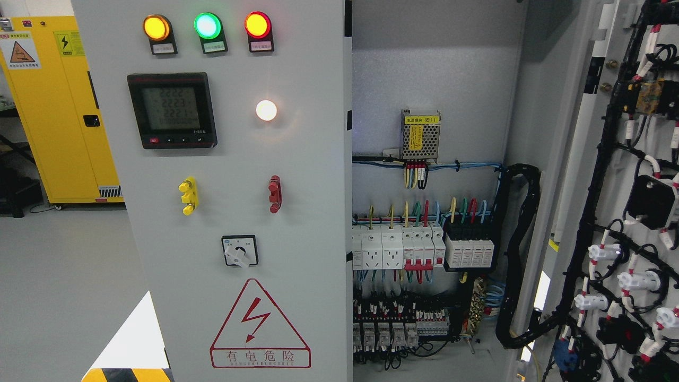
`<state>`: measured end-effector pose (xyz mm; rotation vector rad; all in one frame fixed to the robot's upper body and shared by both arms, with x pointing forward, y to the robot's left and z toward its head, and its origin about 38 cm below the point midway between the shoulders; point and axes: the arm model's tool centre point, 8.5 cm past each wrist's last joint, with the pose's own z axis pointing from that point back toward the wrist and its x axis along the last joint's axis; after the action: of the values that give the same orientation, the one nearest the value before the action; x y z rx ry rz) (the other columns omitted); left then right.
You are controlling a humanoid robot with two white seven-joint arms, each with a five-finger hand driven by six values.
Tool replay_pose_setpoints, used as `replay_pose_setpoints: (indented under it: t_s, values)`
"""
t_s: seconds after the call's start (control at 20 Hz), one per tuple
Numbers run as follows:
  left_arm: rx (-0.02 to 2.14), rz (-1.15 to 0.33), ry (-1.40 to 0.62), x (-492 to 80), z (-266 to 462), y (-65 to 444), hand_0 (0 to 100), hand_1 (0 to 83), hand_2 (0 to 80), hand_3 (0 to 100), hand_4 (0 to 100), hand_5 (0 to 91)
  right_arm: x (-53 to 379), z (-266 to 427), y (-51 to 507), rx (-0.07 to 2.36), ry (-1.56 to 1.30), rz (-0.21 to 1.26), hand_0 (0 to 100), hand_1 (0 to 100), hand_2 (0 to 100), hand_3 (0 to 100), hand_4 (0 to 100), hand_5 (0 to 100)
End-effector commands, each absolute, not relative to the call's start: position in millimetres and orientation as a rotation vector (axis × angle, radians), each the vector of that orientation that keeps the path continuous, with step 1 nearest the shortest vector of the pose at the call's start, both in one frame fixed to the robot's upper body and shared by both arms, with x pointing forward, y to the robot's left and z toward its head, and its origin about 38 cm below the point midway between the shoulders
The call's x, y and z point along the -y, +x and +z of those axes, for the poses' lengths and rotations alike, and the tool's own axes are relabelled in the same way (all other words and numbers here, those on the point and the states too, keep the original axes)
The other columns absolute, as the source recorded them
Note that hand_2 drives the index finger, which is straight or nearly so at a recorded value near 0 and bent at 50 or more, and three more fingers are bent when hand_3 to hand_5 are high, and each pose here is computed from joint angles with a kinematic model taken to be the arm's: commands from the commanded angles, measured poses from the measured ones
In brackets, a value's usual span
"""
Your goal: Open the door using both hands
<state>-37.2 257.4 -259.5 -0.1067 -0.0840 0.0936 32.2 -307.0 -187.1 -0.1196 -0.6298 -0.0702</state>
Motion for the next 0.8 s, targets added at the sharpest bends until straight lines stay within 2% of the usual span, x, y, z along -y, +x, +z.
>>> replay_pose_setpoints:
  t_s: [0.0, 0.2, 0.45, 0.75]
  values:
    - [0.096, 0.092, -0.098, -263.1, -259.5, -32.1, 30, 12.0, 0.0, 0, 0, 0.0, 218.4, -29.0, 135.8, 1.197, 0.150, 0.036, 22, 7, 0, 0, 0, 0]
    - [0.098, 0.093, -0.097, -264.1, -259.4, -31.1, 30, 12.0, 0.0, 0, 0, 0.0, 185.4, 6.8, 132.5, 1.270, 0.259, 0.045, 22, 6, 0, 0, 0, 0]
    - [0.098, 0.092, -0.100, -262.1, -259.6, -31.1, 31, 12.0, 0.0, 0, 0, 0.0, 176.9, 69.0, 150.4, 1.459, 0.313, 0.021, 22, 7, 0, 0, 0, 0]
    - [0.100, 0.094, -0.101, -261.1, -259.6, -30.9, 31, 12.1, 0.0, 0, 0, 0.0, 172.3, 100.4, 184.6, 1.686, 0.342, -0.015, 22, 7, 0, 0, 0, 0]
